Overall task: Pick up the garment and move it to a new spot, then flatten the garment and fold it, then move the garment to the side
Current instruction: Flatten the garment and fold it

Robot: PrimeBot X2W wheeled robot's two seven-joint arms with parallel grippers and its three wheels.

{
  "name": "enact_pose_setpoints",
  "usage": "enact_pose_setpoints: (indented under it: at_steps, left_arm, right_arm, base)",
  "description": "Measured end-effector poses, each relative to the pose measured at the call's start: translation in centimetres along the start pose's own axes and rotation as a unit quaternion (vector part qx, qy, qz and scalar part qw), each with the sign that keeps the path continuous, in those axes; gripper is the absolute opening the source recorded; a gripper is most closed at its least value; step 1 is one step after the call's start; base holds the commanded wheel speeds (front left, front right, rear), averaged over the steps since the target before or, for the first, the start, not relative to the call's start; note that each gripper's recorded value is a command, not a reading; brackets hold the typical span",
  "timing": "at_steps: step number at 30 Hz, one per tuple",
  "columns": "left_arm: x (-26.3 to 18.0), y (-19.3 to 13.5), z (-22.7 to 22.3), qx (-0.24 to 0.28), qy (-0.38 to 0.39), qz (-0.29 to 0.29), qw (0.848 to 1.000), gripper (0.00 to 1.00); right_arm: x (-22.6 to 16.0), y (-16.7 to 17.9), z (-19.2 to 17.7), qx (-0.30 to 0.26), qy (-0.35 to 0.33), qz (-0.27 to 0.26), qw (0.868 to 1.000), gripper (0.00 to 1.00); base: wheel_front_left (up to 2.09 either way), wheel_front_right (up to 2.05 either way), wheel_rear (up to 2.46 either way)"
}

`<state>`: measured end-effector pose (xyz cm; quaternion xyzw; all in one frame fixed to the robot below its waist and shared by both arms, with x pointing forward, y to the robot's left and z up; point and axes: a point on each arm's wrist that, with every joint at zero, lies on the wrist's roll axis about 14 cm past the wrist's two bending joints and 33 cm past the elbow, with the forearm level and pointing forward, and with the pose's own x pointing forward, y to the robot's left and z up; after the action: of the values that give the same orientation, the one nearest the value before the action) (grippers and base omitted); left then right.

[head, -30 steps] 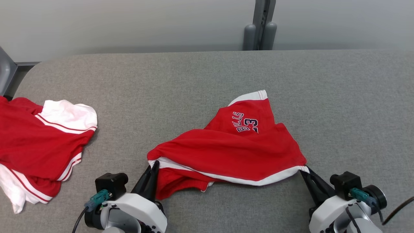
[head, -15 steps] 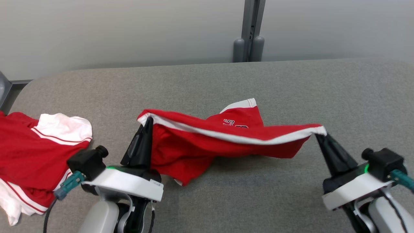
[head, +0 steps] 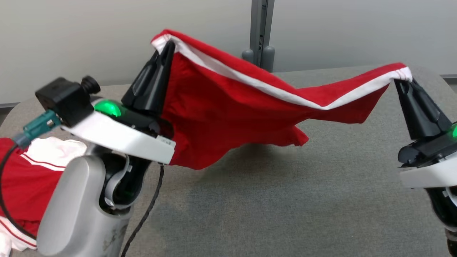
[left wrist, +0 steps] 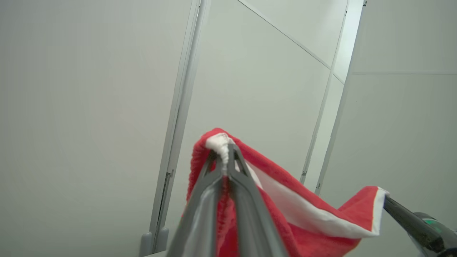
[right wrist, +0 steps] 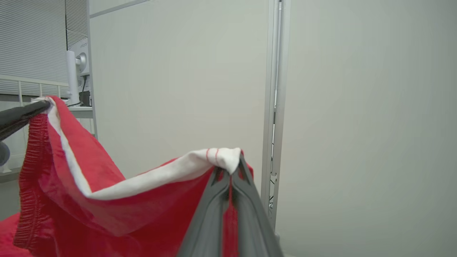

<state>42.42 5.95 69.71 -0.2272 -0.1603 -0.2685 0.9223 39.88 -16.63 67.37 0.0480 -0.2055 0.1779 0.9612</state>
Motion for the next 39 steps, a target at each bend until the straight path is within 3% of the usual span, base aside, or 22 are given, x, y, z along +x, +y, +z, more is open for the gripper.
enact_pose_setpoints:
  at_steps: [7, 14, 19, 23, 28, 30, 31, 32, 36, 39]
  left_arm:
    - [5.2, -0.5, 2.4, 0.019, 0.003, -0.043, 0.999, 0.0]
    - [12.7, 4.2, 1.5, 0.012, 0.026, -0.019, 0.999, 0.0]
    - [18.1, 7.7, 0.0, 0.048, 0.018, -0.009, 0.999, 0.0]
    - [20.9, 8.9, -0.8, 0.058, -0.009, -0.02, 0.998, 0.0]
    - [23.4, 13.3, -5.7, 0.087, -0.005, -0.003, 0.996, 0.0]
    - [23.2, 15.6, -10.0, 0.076, 0.02, 0.016, 0.997, 0.0]
    - [21.8, 17.8, -15.6, 0.062, 0.075, 0.035, 0.995, 0.0]
    - [21.8, 17.8, -15.6, 0.062, 0.075, 0.035, 0.995, 0.0]
    - [18.6, 19.4, -23.3, 0.024, 0.143, 0.055, 0.988, 0.0]
    - [16.9, 19.0, -25.4, -0.01, 0.16, 0.057, 0.985, 0.0]
  right_arm:
    - [3.1, -0.6, 2.1, -0.012, -0.017, 0.014, 1.0, 0.0]
    - [10.6, -3.5, 1.1, -0.036, -0.021, 0.012, 0.999, 0.0]
    - [16.7, -5.2, 1.3, -0.056, -0.065, 0.005, 0.996, 0.0]
    - [19.1, -6.2, 0.4, -0.063, -0.087, -0.005, 0.994, 0.0]
    - [21.0, -6.8, -5.3, -0.049, -0.059, -0.013, 0.997, 0.0]
    - [20.4, -6.5, -9.8, -0.032, -0.015, -0.012, 0.999, 0.0]
    - [18.8, -6.2, -14.4, -0.014, 0.035, -0.014, 0.999, 0.0]
    - [18.8, -6.2, -14.4, -0.014, 0.035, -0.014, 0.999, 0.0]
    - [15.8, -5.6, -18.9, 0.0, 0.087, -0.012, 0.996, 0.0]
    - [14.2, -5.5, -19.7, 0.013, 0.097, -0.017, 0.995, 0.0]
  base:
    - [0.0, 0.0, 0.0]
    - [0.0, 0.0, 0.0]
    - [0.0, 0.0, 0.0]
    - [0.0, 0.0, 0.0]
    - [0.0, 0.0, 0.0]
    - [0.0, 0.0, 0.0]
    - [0.0, 0.0, 0.0]
    - [0.0, 0.0, 0.0]
    - [0.0, 0.0, 0.0]
    - [0.0, 0.0, 0.0]
